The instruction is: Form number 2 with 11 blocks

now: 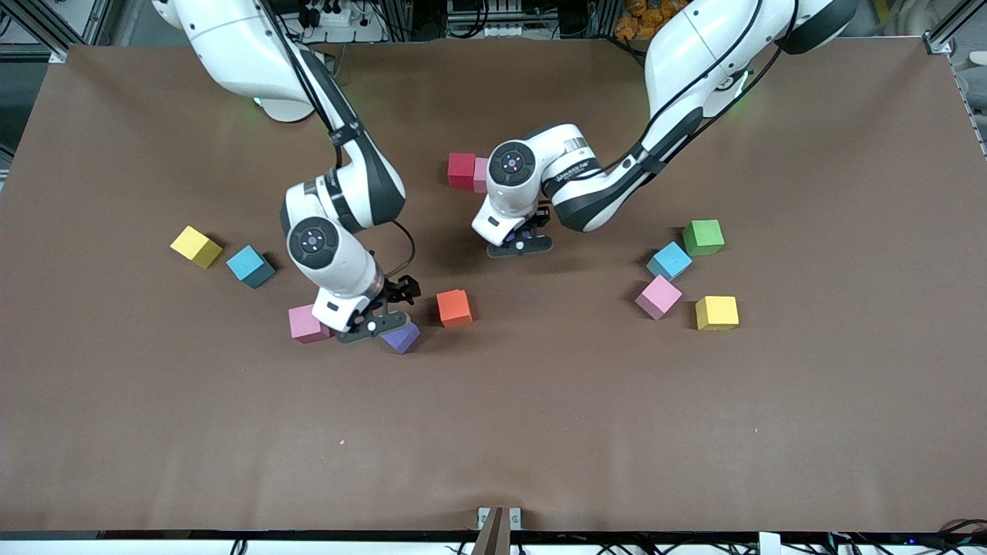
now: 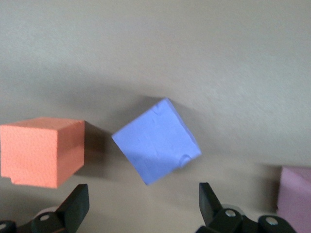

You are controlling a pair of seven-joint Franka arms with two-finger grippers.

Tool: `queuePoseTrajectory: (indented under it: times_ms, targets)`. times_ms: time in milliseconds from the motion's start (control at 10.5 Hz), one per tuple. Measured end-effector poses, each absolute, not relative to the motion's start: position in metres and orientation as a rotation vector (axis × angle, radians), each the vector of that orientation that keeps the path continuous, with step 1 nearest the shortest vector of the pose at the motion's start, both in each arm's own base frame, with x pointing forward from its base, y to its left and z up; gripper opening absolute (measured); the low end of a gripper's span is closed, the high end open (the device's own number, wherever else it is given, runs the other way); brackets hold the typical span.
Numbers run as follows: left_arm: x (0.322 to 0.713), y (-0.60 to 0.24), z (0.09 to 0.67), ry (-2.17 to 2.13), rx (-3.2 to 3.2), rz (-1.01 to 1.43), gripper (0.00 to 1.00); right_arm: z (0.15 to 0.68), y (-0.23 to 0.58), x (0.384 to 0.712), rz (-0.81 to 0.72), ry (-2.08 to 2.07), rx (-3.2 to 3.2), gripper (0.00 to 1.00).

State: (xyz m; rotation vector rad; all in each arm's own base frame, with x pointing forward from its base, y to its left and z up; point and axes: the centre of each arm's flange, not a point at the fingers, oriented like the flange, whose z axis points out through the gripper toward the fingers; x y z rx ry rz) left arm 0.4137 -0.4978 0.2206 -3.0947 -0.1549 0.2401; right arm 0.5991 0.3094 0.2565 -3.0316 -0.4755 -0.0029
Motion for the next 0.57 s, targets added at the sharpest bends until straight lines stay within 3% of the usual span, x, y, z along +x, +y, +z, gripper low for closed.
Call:
queuePoseTrajectory:
  times_ms: [573]
  targets:
    - [0.411,-0.498,0.218,-0.129,-3.104,0.240,0.53,0.241,0.347,0.610,-0.031,-0.452,-3.030,1.00]
